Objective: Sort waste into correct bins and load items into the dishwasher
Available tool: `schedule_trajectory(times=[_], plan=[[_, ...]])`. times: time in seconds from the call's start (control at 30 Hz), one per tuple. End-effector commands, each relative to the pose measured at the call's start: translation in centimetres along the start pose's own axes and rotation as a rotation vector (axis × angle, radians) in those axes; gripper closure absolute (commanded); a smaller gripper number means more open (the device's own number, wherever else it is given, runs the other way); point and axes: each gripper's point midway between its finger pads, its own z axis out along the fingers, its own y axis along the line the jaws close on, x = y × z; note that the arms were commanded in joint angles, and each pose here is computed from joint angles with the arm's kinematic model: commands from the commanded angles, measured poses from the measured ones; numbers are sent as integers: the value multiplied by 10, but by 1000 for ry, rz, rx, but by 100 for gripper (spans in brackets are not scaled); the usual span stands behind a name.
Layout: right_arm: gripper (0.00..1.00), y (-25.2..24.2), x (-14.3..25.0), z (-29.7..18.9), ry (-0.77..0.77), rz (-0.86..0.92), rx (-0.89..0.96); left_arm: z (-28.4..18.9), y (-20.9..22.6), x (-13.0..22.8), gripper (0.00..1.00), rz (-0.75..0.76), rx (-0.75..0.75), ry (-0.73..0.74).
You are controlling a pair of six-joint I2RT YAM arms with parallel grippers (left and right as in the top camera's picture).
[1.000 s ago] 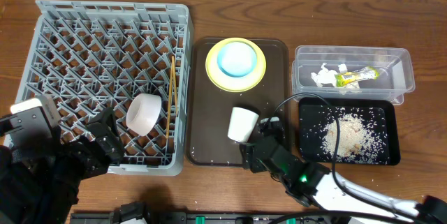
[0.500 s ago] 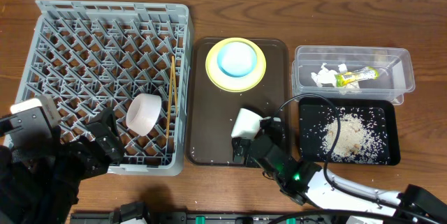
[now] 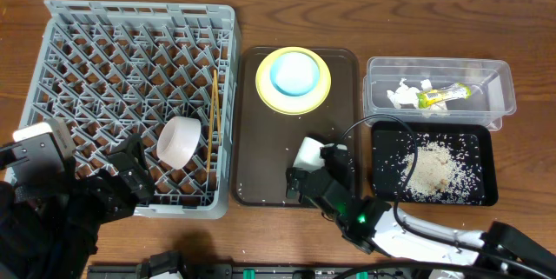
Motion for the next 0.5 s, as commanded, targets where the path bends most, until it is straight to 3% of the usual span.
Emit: schedule_trajectory(times=[0.0,0.47], plan=[[1,-11,10,-6,44,15,32,-1,1,-2,3,-8,-7,-9],[6,-34,-8,-16,-43,-27,136,-1,1,-2,3,-8,-7,-10]])
